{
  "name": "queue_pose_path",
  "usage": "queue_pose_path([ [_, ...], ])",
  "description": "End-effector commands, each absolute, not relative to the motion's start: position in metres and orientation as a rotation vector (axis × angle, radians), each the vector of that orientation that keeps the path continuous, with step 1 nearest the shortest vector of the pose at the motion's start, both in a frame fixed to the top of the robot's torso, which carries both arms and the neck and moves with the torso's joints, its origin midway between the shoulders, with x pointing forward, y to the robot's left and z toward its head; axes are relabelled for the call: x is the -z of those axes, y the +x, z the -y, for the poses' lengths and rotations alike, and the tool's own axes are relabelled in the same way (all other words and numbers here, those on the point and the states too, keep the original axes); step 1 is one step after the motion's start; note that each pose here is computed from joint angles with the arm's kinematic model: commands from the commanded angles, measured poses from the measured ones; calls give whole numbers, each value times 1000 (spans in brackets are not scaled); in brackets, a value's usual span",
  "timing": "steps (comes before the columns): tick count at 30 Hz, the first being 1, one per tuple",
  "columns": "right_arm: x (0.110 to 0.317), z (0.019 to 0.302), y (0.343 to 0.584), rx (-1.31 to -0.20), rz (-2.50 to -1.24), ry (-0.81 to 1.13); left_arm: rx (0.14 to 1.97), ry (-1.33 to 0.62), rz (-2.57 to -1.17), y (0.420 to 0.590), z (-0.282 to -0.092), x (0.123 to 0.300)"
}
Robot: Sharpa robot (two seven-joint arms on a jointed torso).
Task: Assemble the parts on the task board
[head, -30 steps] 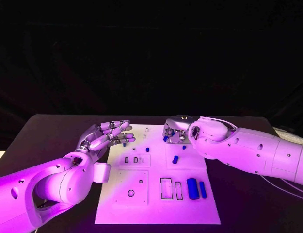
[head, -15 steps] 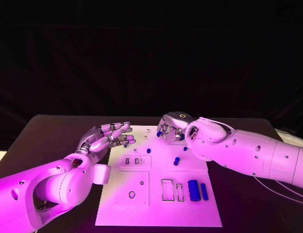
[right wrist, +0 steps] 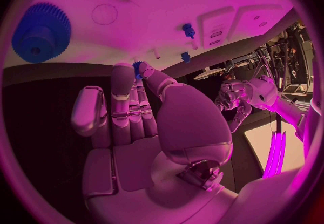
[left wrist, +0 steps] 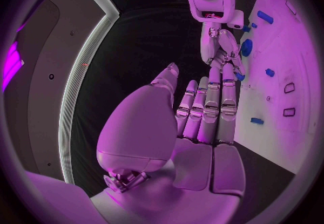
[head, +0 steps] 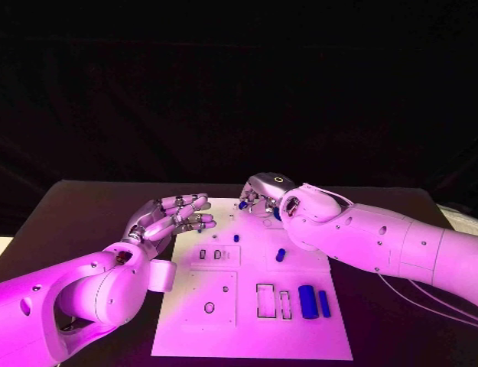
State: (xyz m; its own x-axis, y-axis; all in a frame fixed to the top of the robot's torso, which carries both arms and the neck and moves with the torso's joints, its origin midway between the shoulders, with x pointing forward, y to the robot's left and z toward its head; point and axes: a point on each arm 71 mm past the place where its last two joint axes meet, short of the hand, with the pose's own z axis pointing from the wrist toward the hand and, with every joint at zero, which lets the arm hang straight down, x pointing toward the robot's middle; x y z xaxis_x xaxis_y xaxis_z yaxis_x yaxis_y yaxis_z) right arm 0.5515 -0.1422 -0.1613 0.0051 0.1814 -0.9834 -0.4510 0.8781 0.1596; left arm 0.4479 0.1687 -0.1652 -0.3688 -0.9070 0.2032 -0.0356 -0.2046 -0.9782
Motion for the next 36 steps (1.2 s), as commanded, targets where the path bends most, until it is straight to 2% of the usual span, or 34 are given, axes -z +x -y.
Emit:
queue_pose_path([
  [1, 161, 143, 556, -472, -1480, -195, 1684, -1146, -1383, 447, -166, 163],
  [13, 162, 132, 561, -459, -1463, -186, 1687, -1144, -1386, 447, -165, 162],
  [26, 165, 121, 562, -475, -1494, -208, 1689, -1141, -1386, 447, -164, 160],
  [36, 169, 119, 565, -447, -1528, -213, 1693, -1138, -1386, 448, -164, 159],
])
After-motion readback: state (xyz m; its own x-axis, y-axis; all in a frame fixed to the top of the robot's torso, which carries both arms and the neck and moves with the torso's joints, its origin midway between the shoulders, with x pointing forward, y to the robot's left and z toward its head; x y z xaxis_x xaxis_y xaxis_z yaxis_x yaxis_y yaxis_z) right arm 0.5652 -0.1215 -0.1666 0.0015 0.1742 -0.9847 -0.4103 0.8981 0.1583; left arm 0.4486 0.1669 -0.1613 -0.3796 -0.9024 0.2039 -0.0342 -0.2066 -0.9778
